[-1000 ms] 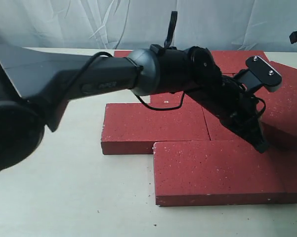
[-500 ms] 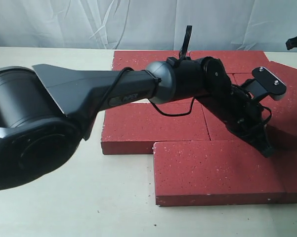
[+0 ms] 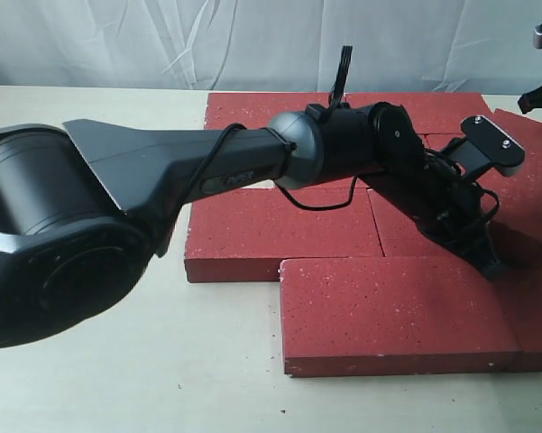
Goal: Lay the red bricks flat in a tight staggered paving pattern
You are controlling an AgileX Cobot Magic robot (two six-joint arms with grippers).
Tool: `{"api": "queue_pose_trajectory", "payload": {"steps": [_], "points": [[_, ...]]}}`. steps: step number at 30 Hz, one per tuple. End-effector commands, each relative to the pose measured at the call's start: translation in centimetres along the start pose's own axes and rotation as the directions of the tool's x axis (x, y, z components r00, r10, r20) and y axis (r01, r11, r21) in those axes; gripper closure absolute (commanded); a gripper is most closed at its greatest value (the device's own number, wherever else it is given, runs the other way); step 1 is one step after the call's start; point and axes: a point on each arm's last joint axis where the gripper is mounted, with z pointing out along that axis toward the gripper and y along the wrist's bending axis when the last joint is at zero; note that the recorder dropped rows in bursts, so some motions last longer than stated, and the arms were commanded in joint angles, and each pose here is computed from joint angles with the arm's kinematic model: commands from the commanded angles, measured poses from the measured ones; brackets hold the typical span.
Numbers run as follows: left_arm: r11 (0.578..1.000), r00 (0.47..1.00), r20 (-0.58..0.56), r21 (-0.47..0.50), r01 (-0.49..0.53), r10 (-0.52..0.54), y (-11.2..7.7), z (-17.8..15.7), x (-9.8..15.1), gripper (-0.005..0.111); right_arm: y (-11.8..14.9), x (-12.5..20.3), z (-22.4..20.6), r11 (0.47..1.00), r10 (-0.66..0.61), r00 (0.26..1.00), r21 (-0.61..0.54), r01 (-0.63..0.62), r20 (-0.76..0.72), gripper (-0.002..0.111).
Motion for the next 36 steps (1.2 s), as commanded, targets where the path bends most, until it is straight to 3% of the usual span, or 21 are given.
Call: {"api": "queue_pose_trajectory", "payload": {"steps": [1,12,17,22,30,36], "points": [[1.000,1.000,0.012,-0.013,-0.005,0.005,-0.1,0.1,-0.2,0.107,0.2,0.0,-0.7,0.999,-0.033,0.999,-0.041,0.033,-0.004,0.109],[0.997,1.000,0.000,-0.068,-0.025,0.025,0.4,-0.3,-0.3,0.107,1.1,-0.1,-3.2,0.989,-0.040,0.999,-0.142,0.039,-0.008,0.109],[0.987,1.000,-0.022,-0.156,-0.026,0.022,0.8,-2.3,-1.4,0.107,1.2,-0.4,-5.1,0.989,-0.033,0.999,-0.145,0.036,0.021,0.109],[0.987,0.999,-0.043,-0.160,-0.016,0.009,1.5,-5.0,-2.2,0.107,1.7,-0.4,-6.3,0.984,-0.035,0.999,-0.175,0.039,0.024,0.109],[0.988,0.991,-0.127,-0.152,0.017,-0.036,3.5,-9.1,-2.1,0.107,5.3,-1.7,-6.4,0.967,-0.090,0.995,-0.236,0.096,0.035,0.109],[0.977,0.988,-0.126,-0.207,0.058,-0.086,5.3,-12.5,-1.0,0.107,9.1,-2.8,-6.9,0.947,-0.161,0.985,-0.270,0.171,0.057,0.109]]}}
